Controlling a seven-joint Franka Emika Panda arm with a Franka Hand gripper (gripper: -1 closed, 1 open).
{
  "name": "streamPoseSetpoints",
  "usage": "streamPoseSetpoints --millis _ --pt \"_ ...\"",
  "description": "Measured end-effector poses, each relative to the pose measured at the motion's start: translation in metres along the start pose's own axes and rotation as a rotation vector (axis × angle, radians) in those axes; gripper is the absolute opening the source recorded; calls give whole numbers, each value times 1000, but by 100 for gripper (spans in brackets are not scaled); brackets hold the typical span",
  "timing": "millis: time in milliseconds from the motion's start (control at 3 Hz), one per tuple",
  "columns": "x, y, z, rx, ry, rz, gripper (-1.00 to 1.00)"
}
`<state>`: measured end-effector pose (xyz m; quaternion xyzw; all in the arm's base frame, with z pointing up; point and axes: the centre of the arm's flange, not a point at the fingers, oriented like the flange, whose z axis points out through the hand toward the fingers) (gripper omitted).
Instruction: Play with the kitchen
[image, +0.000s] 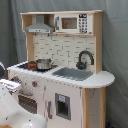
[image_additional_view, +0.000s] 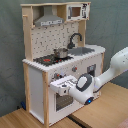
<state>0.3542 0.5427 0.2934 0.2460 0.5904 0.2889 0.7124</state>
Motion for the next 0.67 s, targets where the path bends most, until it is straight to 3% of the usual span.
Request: streamPoseSetpoints --millis 333,667 --pt "-19 24 4 40 46 74 100" --pt "-41 55 5 47 62 83 100"
